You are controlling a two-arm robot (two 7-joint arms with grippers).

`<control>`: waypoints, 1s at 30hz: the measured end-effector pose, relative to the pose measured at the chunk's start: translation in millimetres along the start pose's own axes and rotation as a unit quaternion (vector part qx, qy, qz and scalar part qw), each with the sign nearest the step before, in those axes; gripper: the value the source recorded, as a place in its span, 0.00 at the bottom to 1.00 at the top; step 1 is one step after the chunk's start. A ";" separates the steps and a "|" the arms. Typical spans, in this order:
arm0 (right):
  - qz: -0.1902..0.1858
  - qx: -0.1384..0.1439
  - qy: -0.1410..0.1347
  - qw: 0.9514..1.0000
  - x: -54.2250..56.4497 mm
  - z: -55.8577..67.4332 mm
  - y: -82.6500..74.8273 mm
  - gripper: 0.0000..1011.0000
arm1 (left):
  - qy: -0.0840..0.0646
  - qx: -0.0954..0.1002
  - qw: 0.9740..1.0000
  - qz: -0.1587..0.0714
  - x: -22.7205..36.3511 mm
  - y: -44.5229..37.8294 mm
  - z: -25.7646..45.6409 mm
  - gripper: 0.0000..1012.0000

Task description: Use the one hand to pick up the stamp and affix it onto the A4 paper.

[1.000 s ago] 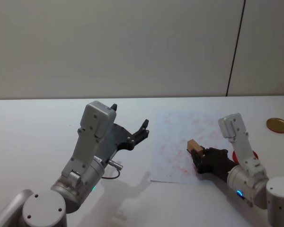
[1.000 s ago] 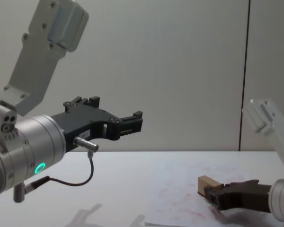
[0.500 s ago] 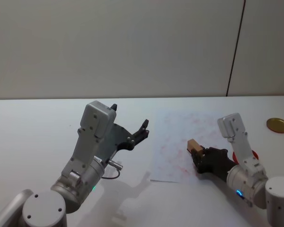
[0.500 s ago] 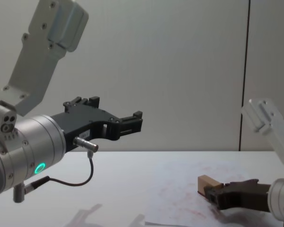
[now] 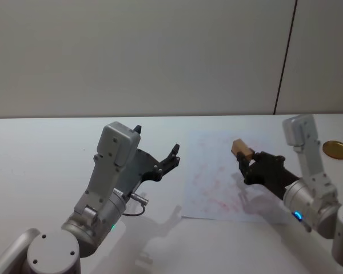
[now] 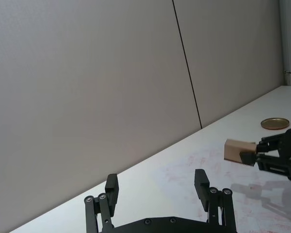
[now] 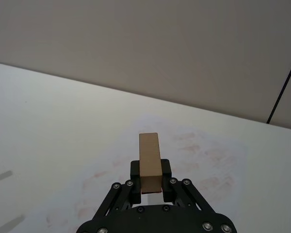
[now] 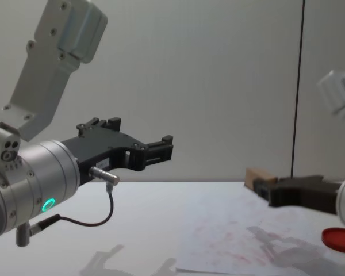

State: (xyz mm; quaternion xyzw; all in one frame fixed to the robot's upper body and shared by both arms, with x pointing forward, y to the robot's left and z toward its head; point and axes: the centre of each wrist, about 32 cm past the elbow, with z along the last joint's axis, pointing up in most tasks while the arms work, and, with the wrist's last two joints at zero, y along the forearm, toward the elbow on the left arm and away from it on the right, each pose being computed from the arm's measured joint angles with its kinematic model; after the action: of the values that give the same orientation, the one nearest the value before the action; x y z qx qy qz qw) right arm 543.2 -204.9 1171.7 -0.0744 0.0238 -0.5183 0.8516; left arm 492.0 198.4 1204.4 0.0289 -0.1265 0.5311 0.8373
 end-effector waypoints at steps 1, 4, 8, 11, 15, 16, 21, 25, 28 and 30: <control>-0.002 0.006 0.001 1.000 1.1 2.4 -1.9 0.22 | 0.000 0.000 1.000 0.000 0.0 0.0 0.0 0.98; -0.008 0.017 0.001 1.000 3.7 6.6 -6.1 0.22 | 0.000 0.000 1.000 0.000 0.0 0.0 0.0 0.98; -0.016 0.024 -0.001 1.000 9.0 9.6 -11.8 0.22 | 0.000 0.000 1.000 0.000 0.0 0.0 0.0 0.98; -0.024 0.026 -0.003 0.999 14.2 10.8 -16.6 0.22 | 0.000 0.000 1.000 0.000 0.0 0.0 0.0 0.98; -0.032 0.025 -0.006 0.999 21.7 10.5 -23.1 0.22 | 0.000 0.000 1.000 0.000 0.0 0.0 0.0 0.98; -0.036 0.022 -0.007 0.999 25.5 9.9 -26.1 0.22 | 0.000 0.000 1.000 0.000 0.0 0.0 0.0 0.98; -0.047 0.014 -0.009 0.999 35.5 7.0 -34.9 0.22 | 0.000 0.000 1.000 0.000 0.0 0.0 0.0 0.98; -0.053 0.005 -0.010 0.999 43.0 3.8 -42.1 0.22 | 0.000 0.000 1.000 0.000 0.0 0.0 0.0 0.98; -0.057 -0.003 -0.009 0.998 48.3 0.8 -47.3 0.22 | 0.000 0.000 1.000 0.000 0.0 0.0 0.0 0.98; -0.059 -0.009 -0.009 0.998 51.6 -1.7 -50.7 0.22 | 0.000 0.000 1.000 0.000 0.0 0.0 0.0 0.98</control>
State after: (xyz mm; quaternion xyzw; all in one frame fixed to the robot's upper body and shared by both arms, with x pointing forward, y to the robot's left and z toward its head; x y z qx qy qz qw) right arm 522.2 -273.7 1179.6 -0.0881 0.0167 -0.5665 0.8192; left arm 492.0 198.4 1204.4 0.0289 -0.1265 0.5311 0.8373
